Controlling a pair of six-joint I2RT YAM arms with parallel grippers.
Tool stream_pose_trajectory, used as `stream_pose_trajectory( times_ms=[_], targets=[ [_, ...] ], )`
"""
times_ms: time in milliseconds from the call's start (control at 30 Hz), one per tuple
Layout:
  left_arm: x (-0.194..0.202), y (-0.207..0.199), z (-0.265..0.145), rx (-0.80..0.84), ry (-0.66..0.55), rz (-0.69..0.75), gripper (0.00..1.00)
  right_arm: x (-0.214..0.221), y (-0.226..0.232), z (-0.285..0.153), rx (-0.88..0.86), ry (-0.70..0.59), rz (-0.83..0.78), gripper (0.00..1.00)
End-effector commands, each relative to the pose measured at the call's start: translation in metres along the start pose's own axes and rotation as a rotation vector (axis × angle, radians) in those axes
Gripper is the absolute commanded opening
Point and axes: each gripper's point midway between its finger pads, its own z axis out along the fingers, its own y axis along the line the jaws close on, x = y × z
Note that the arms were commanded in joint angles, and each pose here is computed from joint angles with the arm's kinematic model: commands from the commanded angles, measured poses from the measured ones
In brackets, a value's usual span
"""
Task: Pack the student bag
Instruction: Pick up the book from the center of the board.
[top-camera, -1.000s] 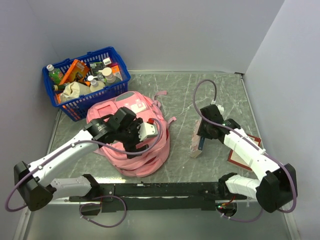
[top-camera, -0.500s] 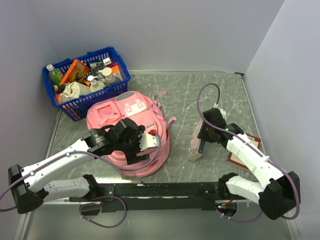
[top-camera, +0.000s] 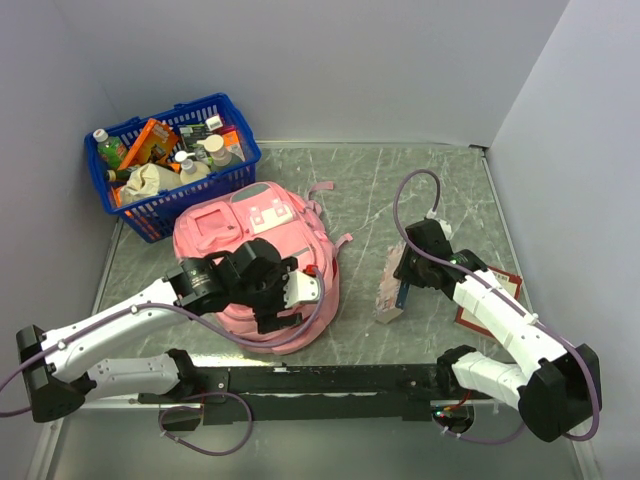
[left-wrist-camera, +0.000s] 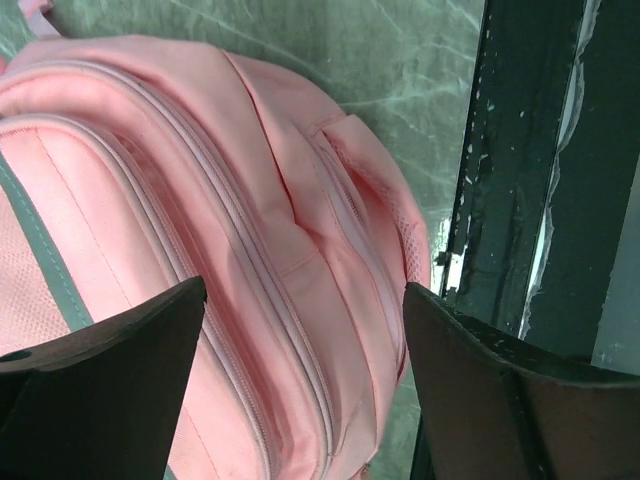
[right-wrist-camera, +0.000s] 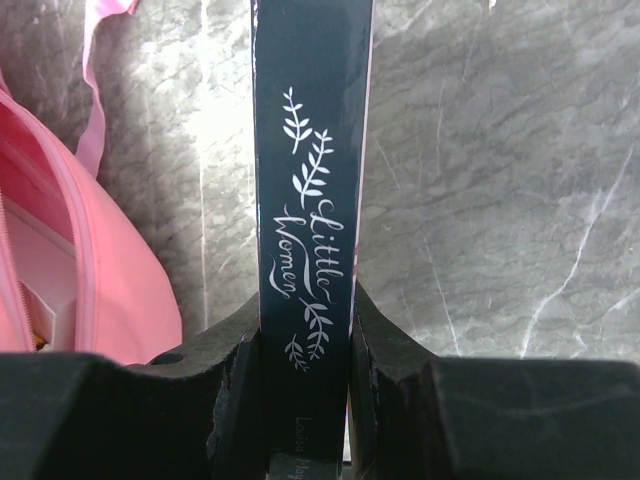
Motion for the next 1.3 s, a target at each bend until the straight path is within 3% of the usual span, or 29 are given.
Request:
stream_pose_trajectory(
  times_ms=[0, 267, 533, 700, 800, 833, 900, 933, 1033, 1100, 1267],
  targets=[
    [-0.013, -0.001, 0.0, 0.011, -0.031, 0.015, 0.84, -0.021, 0.014, -0.006, -0.07, -0.086, 0.041, 0.1],
    [0.012, -0.011, 0.023, 0.029, 0.057, 0.088, 0.86, -0.02, 0.016, -0.006, -0.083, -0.092, 0.044, 0.09],
    [0.021, 0.043, 0.034, -0.261, 0.139, 0.043, 0.89, -0.017, 0.018, -0.006, -0.115, -0.096, 0.059, 0.08],
    [0.023, 0.054, 0.03, -0.321, 0.142, 0.028, 0.86, -0.016, 0.019, -0.007, -0.133, -0.099, 0.06, 0.07],
    [0.037, 0.065, 0.028, -0.387, 0.178, 0.019, 0.73, -0.016, 0.023, -0.009, -0.151, -0.097, 0.058, 0.06],
    [0.038, 0.073, 0.028, -0.433, 0.168, 0.006, 0.49, -0.017, 0.024, -0.01, -0.159, -0.098, 0.061, 0.06],
    [0.04, 0.087, 0.021, -0.521, 0.173, -0.004, 0.35, -0.017, 0.028, -0.012, -0.181, -0.1, 0.068, 0.06],
    [0.039, 0.09, 0.02, -0.531, 0.175, 0.0, 0.23, -0.018, 0.032, -0.015, -0.204, -0.1, 0.073, 0.06],
    [0.037, 0.092, 0.018, -0.529, 0.174, 0.001, 0.06, -0.017, 0.042, -0.022, -0.267, -0.097, 0.08, 0.05],
    [0.033, 0.095, 0.017, -0.535, 0.168, 0.004, 0.01, -0.019, 0.045, -0.025, -0.289, -0.107, 0.084, 0.04],
    [0.0, 0.123, -0.008, -0.606, 0.09, -0.021, 0.01, -0.011, 0.068, -0.045, -0.464, -0.085, 0.059, 0.02]
  ],
)
